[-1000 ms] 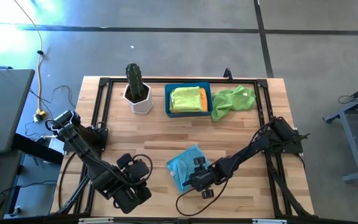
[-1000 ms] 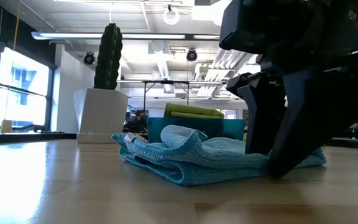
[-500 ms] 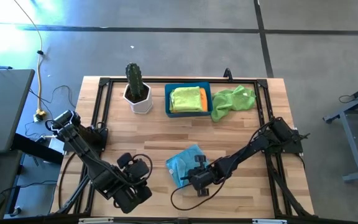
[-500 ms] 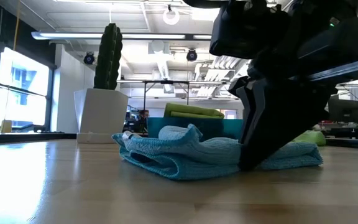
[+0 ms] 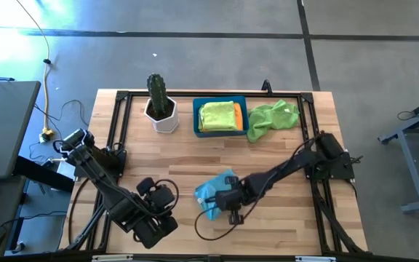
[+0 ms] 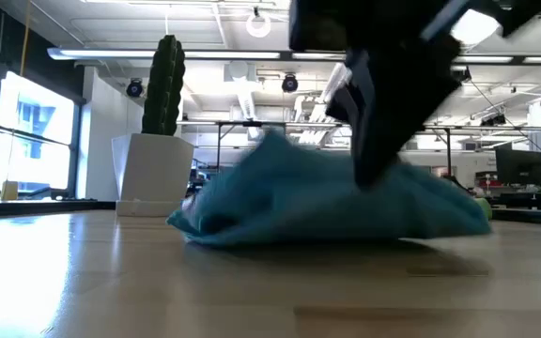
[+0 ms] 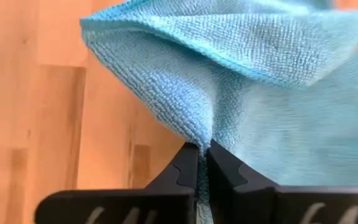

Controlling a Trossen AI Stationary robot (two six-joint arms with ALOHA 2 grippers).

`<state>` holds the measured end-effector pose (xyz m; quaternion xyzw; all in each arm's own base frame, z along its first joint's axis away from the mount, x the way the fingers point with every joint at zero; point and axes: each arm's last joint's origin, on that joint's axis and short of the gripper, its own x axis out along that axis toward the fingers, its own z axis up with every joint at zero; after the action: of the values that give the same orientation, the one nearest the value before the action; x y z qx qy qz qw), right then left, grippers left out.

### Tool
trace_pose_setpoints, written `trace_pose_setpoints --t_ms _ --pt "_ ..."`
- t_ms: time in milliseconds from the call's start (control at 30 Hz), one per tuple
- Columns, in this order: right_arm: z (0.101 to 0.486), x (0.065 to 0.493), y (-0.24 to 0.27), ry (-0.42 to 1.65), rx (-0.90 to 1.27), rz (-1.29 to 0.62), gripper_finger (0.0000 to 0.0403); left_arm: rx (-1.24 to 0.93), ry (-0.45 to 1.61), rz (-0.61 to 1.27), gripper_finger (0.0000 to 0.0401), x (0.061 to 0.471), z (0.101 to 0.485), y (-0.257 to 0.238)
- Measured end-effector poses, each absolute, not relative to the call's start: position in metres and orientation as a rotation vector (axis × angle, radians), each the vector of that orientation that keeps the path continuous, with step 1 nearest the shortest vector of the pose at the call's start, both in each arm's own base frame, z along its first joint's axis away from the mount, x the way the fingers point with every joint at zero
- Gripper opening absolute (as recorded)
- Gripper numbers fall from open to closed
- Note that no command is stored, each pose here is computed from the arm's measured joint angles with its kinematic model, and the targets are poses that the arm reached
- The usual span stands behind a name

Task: Fold microfiber towels
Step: Stack the blue microfiber towel on top of the green microfiber towel

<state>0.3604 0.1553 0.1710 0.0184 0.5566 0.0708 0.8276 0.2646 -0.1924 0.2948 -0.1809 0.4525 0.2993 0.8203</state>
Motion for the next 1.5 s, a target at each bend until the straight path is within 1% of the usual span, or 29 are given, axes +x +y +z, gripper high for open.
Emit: trace_pose_setpoints --t_ms 267,400,433,567,633,700,767,867,1133,1267,1433,1500 --pt "0.224 0.375 0.107 1.322 -0.008 0.113 0.0001 -0.407 0.960 0.678 0.0129 0.273 0.295 -0.180" --pt "0.260 0.379 0.079 1.366 -0.020 0.067 0.0000 -0.421 0.957 0.705 0.0129 0.278 0.295 -0.172" --pt "0.269 0.380 0.071 1.363 -0.046 0.027 0.0000 -0.424 0.956 0.711 0.0129 0.279 0.295 -0.170" --pt "0.302 0.381 0.042 1.317 -0.199 -0.229 0.0000 -0.441 0.951 0.740 0.0129 0.284 0.295 -0.161" --pt "0.315 0.379 0.030 1.323 -0.215 -0.224 0.0000 -0.449 0.948 0.755 0.0129 0.287 0.295 -0.157" --pt "0.325 0.378 0.019 1.338 -0.189 -0.137 0.0000 -0.457 0.946 0.769 0.0129 0.289 0.295 -0.152" --pt "0.333 0.377 0.007 1.338 -0.177 -0.117 0.0000 -0.458 0.946 0.779 0.0129 0.292 0.295 -0.148" --pt "0.342 0.375 -0.014 1.332 -0.207 -0.233 0.0000 -0.454 0.949 0.790 0.0129 0.295 0.295 -0.141" --pt "0.357 0.369 -0.060 1.313 -0.211 -0.290 0.0000 -0.417 0.964 0.812 0.0129 0.302 0.295 -0.123" --pt "0.364 0.365 -0.078 1.294 -0.175 -0.294 0.0000 -0.312 0.948 0.838 0.0129 0.310 0.296 -0.103" --pt "0.371 0.360 -0.089 1.274 -0.088 -0.183 0.0000 -0.128 0.981 0.852 0.0129 0.319 0.299 -0.067" --pt "0.371 0.358 -0.093 1.275 -0.060 -0.171 0.0000 -0.047 1.007 0.839 0.0129 0.320 0.303 -0.052"
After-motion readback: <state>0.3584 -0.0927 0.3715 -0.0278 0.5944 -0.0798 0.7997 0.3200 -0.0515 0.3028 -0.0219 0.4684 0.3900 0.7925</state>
